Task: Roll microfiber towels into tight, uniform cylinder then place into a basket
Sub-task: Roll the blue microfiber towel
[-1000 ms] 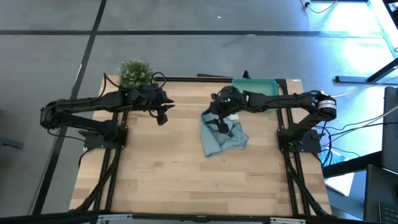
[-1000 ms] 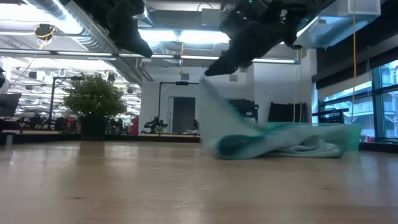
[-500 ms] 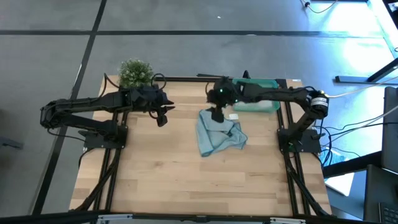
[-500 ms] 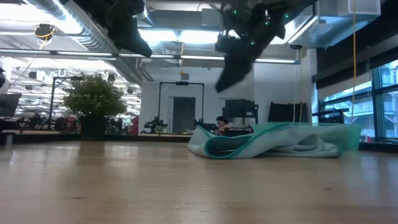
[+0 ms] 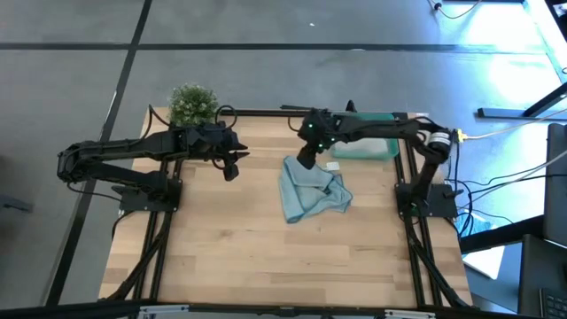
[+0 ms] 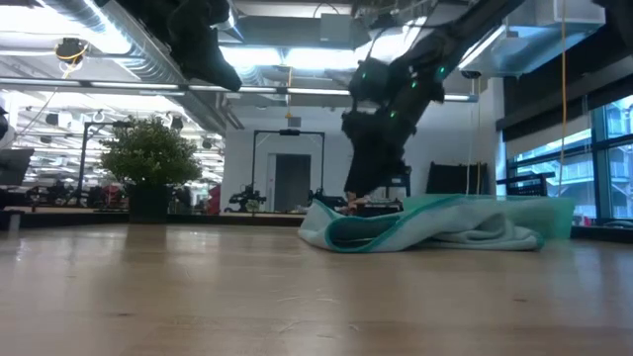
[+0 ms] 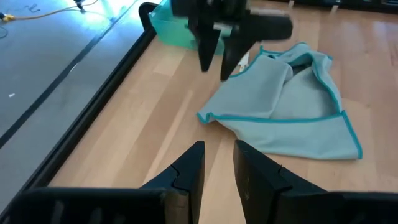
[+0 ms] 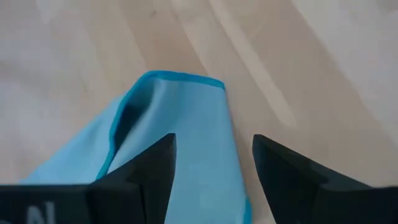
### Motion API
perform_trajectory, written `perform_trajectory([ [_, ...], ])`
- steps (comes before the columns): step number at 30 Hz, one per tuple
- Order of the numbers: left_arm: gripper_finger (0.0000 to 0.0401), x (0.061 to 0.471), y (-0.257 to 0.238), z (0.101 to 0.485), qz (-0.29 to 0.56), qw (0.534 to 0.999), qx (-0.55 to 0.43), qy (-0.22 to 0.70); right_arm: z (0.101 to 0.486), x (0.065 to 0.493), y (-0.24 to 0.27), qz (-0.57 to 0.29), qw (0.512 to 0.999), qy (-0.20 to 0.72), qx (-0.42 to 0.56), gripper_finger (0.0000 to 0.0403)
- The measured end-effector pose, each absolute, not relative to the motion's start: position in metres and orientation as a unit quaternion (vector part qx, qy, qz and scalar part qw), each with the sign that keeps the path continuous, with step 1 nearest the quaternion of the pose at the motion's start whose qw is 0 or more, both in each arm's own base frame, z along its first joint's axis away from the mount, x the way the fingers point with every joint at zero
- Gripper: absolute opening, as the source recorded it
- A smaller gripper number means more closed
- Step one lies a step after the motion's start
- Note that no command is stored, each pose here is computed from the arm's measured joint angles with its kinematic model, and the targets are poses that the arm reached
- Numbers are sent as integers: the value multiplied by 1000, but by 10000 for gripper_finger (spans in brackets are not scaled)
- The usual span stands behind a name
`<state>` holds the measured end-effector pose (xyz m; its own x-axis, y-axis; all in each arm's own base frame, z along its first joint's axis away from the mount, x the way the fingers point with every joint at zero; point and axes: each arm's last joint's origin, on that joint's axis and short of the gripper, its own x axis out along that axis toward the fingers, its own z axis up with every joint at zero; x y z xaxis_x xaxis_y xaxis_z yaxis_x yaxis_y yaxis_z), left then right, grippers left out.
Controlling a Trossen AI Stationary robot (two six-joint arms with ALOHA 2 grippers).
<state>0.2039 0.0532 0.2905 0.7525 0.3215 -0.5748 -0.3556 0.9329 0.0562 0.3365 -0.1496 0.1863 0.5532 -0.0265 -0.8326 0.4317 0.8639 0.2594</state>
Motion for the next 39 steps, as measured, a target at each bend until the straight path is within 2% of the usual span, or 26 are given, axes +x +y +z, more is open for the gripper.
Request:
perform_trajectory([
  [8, 80, 204, 54, 290, 186, 935, -40, 300, 142, 346, -154, -127, 829, 492, 234, 213],
  [16, 80, 204, 54, 290, 189, 934, -44, 299, 132, 348, -157, -142, 830, 508, 182, 208],
  [20, 80, 204, 54, 290, 190, 934, -48, 299, 132, 348, -158, -137, 834, 506, 171, 158],
  [26, 80, 204, 54, 290, 190, 934, -48, 299, 137, 358, -160, -114, 866, 456, 168, 17],
  [35, 80, 204, 54, 290, 190, 934, -47, 299, 166, 379, -168, -106, 901, 380, 177, 7],
  [39, 80, 203, 54, 290, 190, 933, -47, 301, 179, 383, -167, -58, 898, 391, 194, 9],
])
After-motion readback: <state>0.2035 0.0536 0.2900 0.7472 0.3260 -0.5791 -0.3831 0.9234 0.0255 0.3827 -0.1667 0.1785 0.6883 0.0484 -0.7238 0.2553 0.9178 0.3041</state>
